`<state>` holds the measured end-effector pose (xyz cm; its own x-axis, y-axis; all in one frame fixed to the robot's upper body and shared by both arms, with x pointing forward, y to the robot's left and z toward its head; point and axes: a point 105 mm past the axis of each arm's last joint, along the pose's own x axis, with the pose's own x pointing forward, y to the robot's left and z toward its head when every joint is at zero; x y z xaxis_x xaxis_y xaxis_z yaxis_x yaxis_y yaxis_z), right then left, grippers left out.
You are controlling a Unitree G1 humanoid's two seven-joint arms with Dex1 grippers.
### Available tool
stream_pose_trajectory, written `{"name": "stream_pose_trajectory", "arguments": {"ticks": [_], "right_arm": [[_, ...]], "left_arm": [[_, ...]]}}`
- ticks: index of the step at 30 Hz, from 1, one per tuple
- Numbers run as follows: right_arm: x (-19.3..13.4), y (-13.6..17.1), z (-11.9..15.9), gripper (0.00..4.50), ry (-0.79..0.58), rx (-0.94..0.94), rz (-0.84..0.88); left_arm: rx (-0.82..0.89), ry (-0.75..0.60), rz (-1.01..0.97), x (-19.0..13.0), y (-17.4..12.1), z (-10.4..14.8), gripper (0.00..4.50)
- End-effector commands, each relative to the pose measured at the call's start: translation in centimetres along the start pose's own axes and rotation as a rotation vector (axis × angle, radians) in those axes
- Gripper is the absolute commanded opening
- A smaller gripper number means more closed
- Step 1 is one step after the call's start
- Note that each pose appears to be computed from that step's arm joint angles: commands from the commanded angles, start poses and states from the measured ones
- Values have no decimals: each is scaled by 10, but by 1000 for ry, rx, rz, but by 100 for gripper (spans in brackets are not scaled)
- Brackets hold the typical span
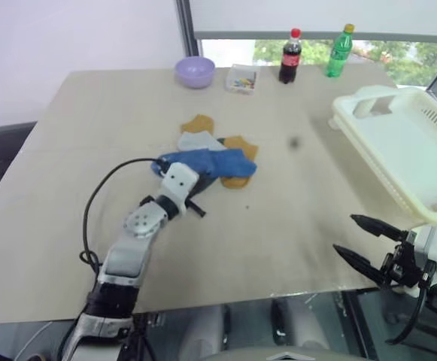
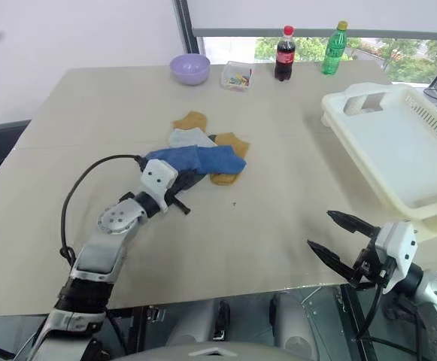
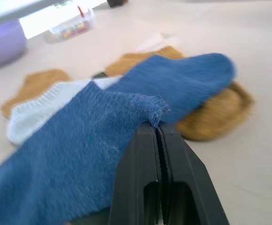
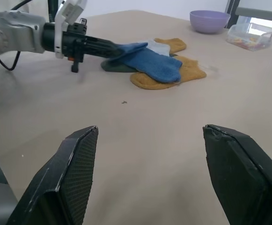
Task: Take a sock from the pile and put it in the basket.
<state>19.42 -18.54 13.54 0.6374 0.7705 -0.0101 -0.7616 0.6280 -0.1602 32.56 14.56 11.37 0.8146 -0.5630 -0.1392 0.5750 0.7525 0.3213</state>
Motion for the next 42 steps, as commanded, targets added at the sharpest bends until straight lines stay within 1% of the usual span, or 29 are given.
{"name": "stream_pose_trajectory", "arguments": {"ticks": [1,4,6,7,10,12,16,17,19,22,24,25,27,28,29,31,32,34,36,38,41,42], "right_arm": [[-1,-2,6,364,-14,-34,-3],[1,-3,5,364,-13,-35,-3],[2,-2,5,364,-12,-36,-1],[2,-3,2,364,9,-33,-1],[3,-5,-7,364,84,-41,-2],[4,-7,-12,364,103,-33,-17],[8,-14,-18,364,138,-28,-67],[9,-15,-20,364,149,-29,-80],[11,-18,-22,364,163,-22,-106],[19,-14,-21,364,151,16,-116],[24,-8,-22,364,144,60,-101],[29,-5,-22,364,133,79,-93],[40,2,-25,364,130,121,-81],[46,5,-28,364,134,168,-82],[50,7,-29,364,139,201,-83],[59,12,-32,364,150,262,-66],[63,15,-35,364,175,295,-62],[73,15,-56,364,291,425,-107],[84,16,-62,364,318,516,-116],[87,21,-62,364,334,533,-80],[90,29,-67,364,381,549,-48],[92,31,-67,339,383,553,-39]], "left_arm": [[-69,39,-227,-15,-38,11,7],[-151,105,-409,-25,-72,12,7],[-209,100,-498,-23,-89,22,7],[-234,87,-533,-20,-97,29,7],[-292,52,-595,-4,-112,44,7],[-318,70,-623,7,-123,47,7],[-279,69,-653,20,-138,52,7],[-289,68,-665,21,-141,53,61],[-304,81,-690,19,-144,53,129],[-307,111,-698,17,-141,49,249],[-323,95,-719,14,-139,54,249],[-360,70,-733,12,-135,62,249],[-437,33,-760,9,-123,77,249],[-469,26,-746,11,-113,81,249],[-489,25,-733,12,-106,83,249],[-514,53,-697,16,-93,80,249],[-492,76,-661,19,-87,74,249],[-442,147,-578,26,-70,52,249],[-444,204,-522,29,-57,34,249],[-442,231,-509,28,-52,25,249],[-439,272,-535,21,-55,12,249],[-436,288,-543,19,-56,7,253]]}}
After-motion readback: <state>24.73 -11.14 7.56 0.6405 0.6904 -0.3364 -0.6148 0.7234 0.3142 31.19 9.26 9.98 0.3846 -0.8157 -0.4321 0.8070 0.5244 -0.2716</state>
